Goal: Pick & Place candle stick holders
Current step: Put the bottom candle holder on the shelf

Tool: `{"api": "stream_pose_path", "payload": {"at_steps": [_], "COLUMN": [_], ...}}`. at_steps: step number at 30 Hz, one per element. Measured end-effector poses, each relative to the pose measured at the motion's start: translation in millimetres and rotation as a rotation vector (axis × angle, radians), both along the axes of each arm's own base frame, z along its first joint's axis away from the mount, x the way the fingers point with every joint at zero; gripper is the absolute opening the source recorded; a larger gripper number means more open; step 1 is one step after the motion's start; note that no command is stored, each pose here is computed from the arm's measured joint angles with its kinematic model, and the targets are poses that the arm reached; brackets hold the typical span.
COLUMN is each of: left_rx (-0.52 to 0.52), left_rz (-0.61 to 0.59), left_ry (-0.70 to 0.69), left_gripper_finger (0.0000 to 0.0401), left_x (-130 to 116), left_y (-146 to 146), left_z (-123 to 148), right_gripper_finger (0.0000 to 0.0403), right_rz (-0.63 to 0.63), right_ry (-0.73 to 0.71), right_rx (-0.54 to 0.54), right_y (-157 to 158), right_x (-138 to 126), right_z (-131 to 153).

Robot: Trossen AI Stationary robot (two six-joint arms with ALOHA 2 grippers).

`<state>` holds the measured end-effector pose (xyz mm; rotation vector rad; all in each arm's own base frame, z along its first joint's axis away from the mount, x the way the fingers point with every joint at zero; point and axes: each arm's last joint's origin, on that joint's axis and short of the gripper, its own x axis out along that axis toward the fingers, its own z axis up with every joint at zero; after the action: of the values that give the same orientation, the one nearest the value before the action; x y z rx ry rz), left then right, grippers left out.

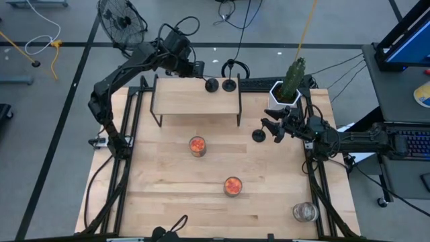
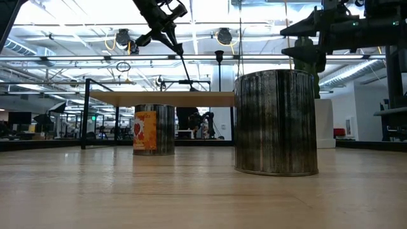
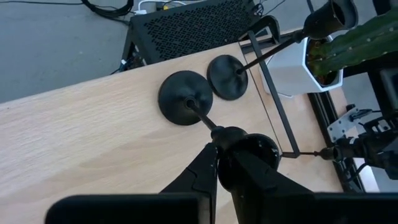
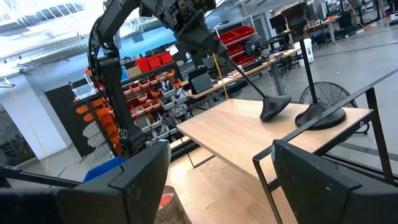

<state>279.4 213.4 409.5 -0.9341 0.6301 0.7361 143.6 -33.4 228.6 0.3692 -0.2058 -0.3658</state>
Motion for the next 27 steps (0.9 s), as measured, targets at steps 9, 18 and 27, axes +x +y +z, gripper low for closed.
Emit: {"api": "stream_pose_path", "payload": {"at_steps": [9,18,27], "left_rx": [0.015,0.044,0.086], "left_rz": [-0.005,0.007,0.024], "left_ry": [-0.012,-0.006,-0.037], "left_gripper_finger": [0.0035,0.0075,0.0126], "left_x": [0.9,1.1,2.9], "left_y": [0.9,2.3,5.9], "left_z": [1.1,1.7,5.0], "right_gripper_finger": [0.0274,0.0274,0.0274], "right_rz": [0.0,0.0,0.0], "right_ry": [-0.008,-0.008,-0.008], "right_rx": [-0.002,-0.002,-0.001], "right_y": [0.0,0.0,0.0], "right_x": [-0.2,-0.1,-0.2], "right_z": [0.8,0.8,0.8]}}
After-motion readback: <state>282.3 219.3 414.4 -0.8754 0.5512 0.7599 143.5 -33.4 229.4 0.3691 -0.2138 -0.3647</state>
